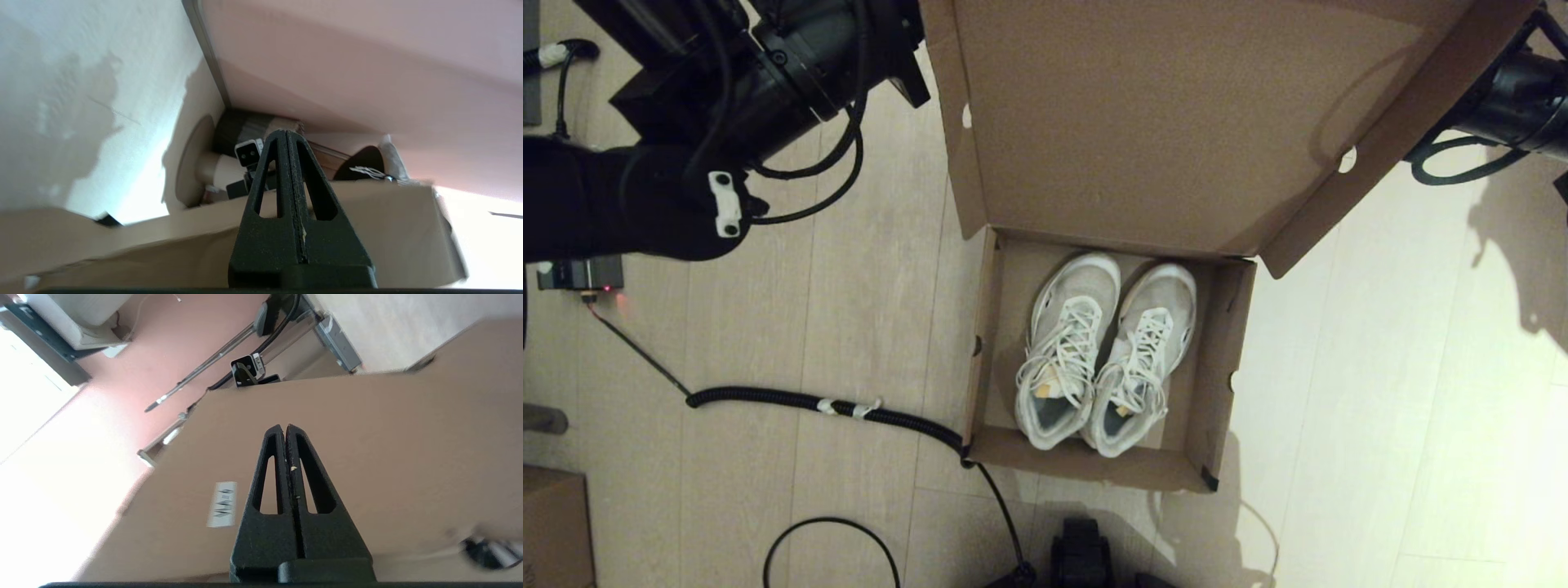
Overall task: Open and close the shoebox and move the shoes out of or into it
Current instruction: Close the shoe box
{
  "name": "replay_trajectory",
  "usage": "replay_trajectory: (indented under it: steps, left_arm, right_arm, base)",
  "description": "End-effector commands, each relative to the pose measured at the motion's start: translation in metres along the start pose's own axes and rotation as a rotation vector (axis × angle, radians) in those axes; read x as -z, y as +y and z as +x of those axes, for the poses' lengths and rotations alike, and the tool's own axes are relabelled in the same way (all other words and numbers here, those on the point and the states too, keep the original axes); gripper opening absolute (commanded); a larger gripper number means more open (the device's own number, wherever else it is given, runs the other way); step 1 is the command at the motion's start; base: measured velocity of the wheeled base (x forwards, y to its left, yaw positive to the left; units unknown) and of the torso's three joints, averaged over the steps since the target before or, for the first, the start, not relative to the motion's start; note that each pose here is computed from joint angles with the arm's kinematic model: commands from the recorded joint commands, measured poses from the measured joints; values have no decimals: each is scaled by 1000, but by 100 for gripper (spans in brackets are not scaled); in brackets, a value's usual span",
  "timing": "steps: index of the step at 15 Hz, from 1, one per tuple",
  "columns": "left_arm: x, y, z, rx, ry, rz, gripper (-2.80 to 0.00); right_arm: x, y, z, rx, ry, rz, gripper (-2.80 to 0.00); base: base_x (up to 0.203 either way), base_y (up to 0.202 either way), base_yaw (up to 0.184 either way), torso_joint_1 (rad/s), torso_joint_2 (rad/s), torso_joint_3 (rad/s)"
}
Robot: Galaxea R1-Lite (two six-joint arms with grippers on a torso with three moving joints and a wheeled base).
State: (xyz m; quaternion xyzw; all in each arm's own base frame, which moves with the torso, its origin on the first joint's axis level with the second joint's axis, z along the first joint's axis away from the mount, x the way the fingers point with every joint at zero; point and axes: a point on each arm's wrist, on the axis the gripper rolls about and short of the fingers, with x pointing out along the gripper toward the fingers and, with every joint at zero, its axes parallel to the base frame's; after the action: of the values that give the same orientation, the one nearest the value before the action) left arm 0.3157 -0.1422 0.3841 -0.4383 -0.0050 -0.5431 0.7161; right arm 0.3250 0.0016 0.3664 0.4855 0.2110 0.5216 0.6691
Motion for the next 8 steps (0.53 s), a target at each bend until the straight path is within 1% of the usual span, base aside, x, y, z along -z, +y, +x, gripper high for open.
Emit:
replay_trajectory:
  steps: [1,4,6,8]
  left_arm:
    - [2,-22,-9,20,5,-3,-280]
    - [14,-35,-23,8,26,-28,-280]
    - [21,-40,-34,4,30,-32,-280]
    - [26,-52,-48,7,33,-34,-280]
  right_arm:
    - [17,19,-3,-11,15,-5,-280]
    - [44,28,-6,-18,39,22,-280]
    - [63,33,-8,-23,60,38,-280]
    - [81,37,-13,-22,71,57,-280]
  base:
    - [0,0,0,0,0,0]
    - [0,0,0,0,0,0]
    - [0,0,0,0,0,0]
    - [0,0,0,0,0,0]
